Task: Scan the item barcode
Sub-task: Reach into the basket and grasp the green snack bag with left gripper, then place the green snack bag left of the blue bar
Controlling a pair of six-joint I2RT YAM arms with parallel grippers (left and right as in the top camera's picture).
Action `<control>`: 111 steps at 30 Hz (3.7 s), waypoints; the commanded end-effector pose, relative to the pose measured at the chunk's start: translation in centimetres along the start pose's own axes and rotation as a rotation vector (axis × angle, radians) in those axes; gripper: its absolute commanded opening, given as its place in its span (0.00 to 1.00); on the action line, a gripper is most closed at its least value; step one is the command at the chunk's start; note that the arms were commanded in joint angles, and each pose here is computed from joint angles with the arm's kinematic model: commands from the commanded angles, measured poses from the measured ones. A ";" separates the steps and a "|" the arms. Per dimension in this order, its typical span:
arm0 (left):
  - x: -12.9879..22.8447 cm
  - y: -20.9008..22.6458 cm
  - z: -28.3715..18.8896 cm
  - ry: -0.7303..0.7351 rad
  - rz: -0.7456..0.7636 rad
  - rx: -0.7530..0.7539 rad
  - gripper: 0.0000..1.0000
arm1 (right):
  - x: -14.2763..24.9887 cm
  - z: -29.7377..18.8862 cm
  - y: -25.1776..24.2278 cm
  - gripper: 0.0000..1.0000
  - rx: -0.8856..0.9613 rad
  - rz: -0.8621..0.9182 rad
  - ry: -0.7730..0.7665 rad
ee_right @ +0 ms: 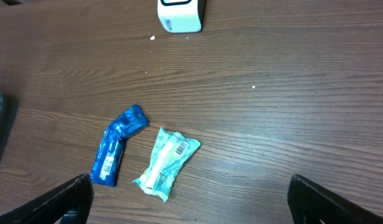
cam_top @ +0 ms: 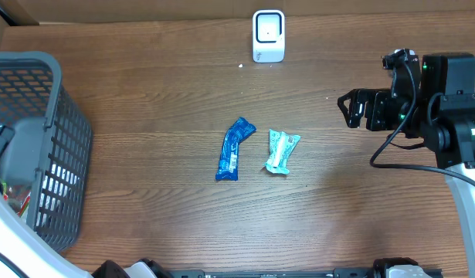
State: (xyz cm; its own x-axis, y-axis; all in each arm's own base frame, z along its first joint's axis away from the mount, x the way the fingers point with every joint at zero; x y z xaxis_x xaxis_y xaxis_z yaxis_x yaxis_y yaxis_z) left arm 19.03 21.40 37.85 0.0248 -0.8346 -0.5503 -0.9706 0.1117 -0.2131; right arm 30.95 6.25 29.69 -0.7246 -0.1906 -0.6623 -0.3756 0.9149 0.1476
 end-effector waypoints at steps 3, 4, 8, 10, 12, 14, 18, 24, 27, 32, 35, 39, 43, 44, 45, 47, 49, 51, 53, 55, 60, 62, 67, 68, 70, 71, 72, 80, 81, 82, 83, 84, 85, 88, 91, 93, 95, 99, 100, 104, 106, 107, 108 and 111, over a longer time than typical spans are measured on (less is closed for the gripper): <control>-0.5 1.5 5.0 0.105 -0.165 -0.106 1.00 | -0.7 -0.5 0.1 1.00 0.000 -0.008 -0.025; -0.5 1.7 5.7 0.116 -0.180 -0.124 1.00 | -0.7 -0.5 0.1 1.00 0.000 -0.007 -0.025; -0.2 2.4 9.9 0.157 -0.201 -0.189 1.00 | -0.7 -0.5 0.1 1.00 0.000 -0.007 -0.023; -0.2 2.2 12.3 0.148 -0.203 -0.194 0.98 | -0.7 -0.5 0.0 1.00 0.000 -0.007 -0.024; 0.1 1.9 14.6 0.149 -0.189 -0.195 0.98 | -0.8 -0.4 0.0 1.00 0.001 -0.009 -0.028; 0.9 1.9 17.1 0.174 -0.143 -0.209 0.95 | -0.8 -0.3 0.0 1.00 0.001 -0.008 -0.027; 2.6 2.9 21.1 0.215 -0.093 -0.269 0.86 | -0.7 -0.2 0.0 1.00 -0.001 -0.006 -0.021; 4.4 3.7 26.6 0.221 -0.026 -0.297 0.86 | -0.4 0.0 -0.1 1.00 -0.003 0.000 -0.004; 4.6 3.5 28.3 0.220 0.016 -0.288 0.86 | -0.4 0.2 -0.1 1.00 -0.004 0.002 0.002; 4.5 4.1 29.9 0.200 0.061 -0.326 0.87 | -0.2 0.8 -0.3 1.00 -0.008 0.011 0.025; 5.0 4.7 30.9 0.206 0.076 -0.373 0.88 | -0.1 1.1 -0.4 1.00 -0.010 0.014 0.035; 6.3 5.8 32.7 0.244 0.101 -0.437 0.88 | 0.0 1.1 -0.4 1.00 -0.010 0.014 0.036; 7.3 6.3 33.8 0.274 0.110 -0.464 0.58 | 0.1 1.1 -0.4 1.00 -0.011 0.016 0.042; 7.4 6.3 33.8 0.280 0.109 -0.461 0.38 | 0.1 1.1 -0.4 1.00 -0.011 0.016 0.043; 7.5 6.1 33.9 0.288 0.105 -0.450 0.14 | 0.1 1.1 -0.4 1.00 -0.011 0.017 0.043; 7.8 5.8 33.9 0.304 0.079 -0.427 0.04 | 0.1 1.1 -0.4 1.00 -0.011 0.017 0.042; 8.4 5.2 33.9 0.342 0.042 -0.386 0.04 | 0.0 1.1 -0.4 1.00 -0.011 0.015 0.039; 8.8 3.8 33.4 0.405 0.020 -0.314 0.04 | 0.0 1.1 -0.4 1.00 -0.010 0.015 0.037; 8.4 2.8 32.6 0.434 0.010 -0.275 0.04 | 0.0 1.1 -0.4 1.00 -0.010 0.015 0.037; 7.1 1.1 31.1 0.455 0.000 -0.224 0.04 | 0.0 1.1 -0.4 1.00 -0.010 0.015 0.037; 2.2 -5.1 23.8 0.455 0.020 -0.001 0.04 | -0.2 1.1 -0.4 1.00 -0.009 0.012 0.029; 0.1 -7.2 19.5 0.402 0.053 0.077 0.04 | -0.2 1.1 -0.4 1.00 -0.009 0.012 0.029; -2.0 -11.8 7.6 0.242 0.186 0.335 0.04 | -0.2 1.1 -0.4 1.00 -0.009 0.012 0.029; -1.6 -12.8 4.7 0.216 0.236 0.417 0.04 | -0.2 1.1 -0.4 1.00 -0.009 0.012 0.029; -0.1 -14.4 0.2 0.187 0.332 0.549 0.04 | -0.2 1.1 -0.4 1.00 -0.009 0.012 0.030; 1.0 -15.0 -1.7 0.180 0.384 0.601 0.04 | -0.2 1.1 -0.4 1.00 -0.009 0.012 0.030; 2.6 -15.4 -3.7 0.181 0.442 0.644 0.04 | -0.2 1.1 -0.4 1.00 -0.009 0.012 0.030; 18.3 -16.8 -7.1 0.364 0.941 0.549 0.04 | -0.2 1.1 -0.4 1.00 -0.009 0.012 0.028; 19.9 -16.8 -6.5 0.395 0.973 0.511 0.04 | -0.2 1.1 -0.4 1.00 -0.009 0.012 0.029; 21.5 -16.8 -5.5 0.427 1.000 0.465 0.04 | -0.2 1.1 -0.4 1.00 -0.009 0.012 0.028; 24.9 -16.6 -3.0 0.500 1.045 0.361 0.04 | -0.2 1.1 -0.4 1.00 -0.009 0.012 0.029; 26.5 -16.5 -1.8 0.531 1.060 0.322 0.04 | -0.2 1.1 -0.4 1.00 -0.009 0.012 0.029; 28.0 -16.4 -0.5 0.561 1.064 0.280 0.04 | -0.2 1.1 -0.4 1.00 -0.009 0.012 0.029; 33.7 -15.7 3.7 0.626 1.101 0.178 0.04 | -0.2 1.1 -0.4 1.00 -0.008 0.012 0.029; 38.3 -14.0 7.0 0.663 1.135 0.108 0.04 | -0.2 1.1 -0.4 1.00 -0.009 0.012 0.029; 40.7 -12.7 8.8 0.679 1.153 0.073 0.04 | -0.2 1.1 -0.4 1.00 -0.009 0.012 0.029; 42.0 -12.1 9.7 0.677 1.170 0.076 0.05 | -0.2 1.1 -0.4 1.00 -0.009 0.011 0.029; 41.6 -13.1 9.6 0.663 1.144 0.108 1.00 | -0.2 1.1 -0.4 1.00 -0.009 0.012 0.029; 41.0 -13.5 9.3 0.661 1.133 0.112 1.00 | -0.2 1.1 -0.4 1.00 -0.009 0.012 0.029; 36.4 -16.5 6.4 0.594 1.074 0.144 1.00 | -0.2 1.1 -0.4 1.00 -0.009 0.012 0.029; 33.1 -18.2 3.6 0.537 1.039 0.199 1.00 | -0.2 1.1 -0.4 1.00 -0.009 0.012 0.029; 31.2 -19.0 1.9 0.502 1.027 0.243 1.00 | -0.2 1.1 -0.4 1.00 -0.009 0.012 0.030; 29.4 -19.5 0.5 0.466 1.013 0.274 1.00 | -0.2 1.1 -0.4 1.00 -0.009 0.012 0.030; 22.5 -19.3 -3.8 0.360 0.948 0.359 1.00 | 0.0 1.1 -0.4 1.00 -0.010 0.015 0.037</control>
State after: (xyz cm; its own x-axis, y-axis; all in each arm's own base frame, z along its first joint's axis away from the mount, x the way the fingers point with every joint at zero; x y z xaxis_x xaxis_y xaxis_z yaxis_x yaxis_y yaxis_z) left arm 38.65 -4.92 24.97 -0.8875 -0.4273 -0.1725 -0.4274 0.9032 -0.0388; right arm 31.60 6.29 28.06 -0.7648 -0.1927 -0.6148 -0.3657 0.9155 0.1679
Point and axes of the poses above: each gripper's point midway between its finger pads, its own z axis out along the fingers, its own y axis along the line the jaws close on, x = y × z, the point moved 3 cm from there along -z, back along the fingers, and after that the axes turned 15 degrees about -z, right-handed, at the moved point
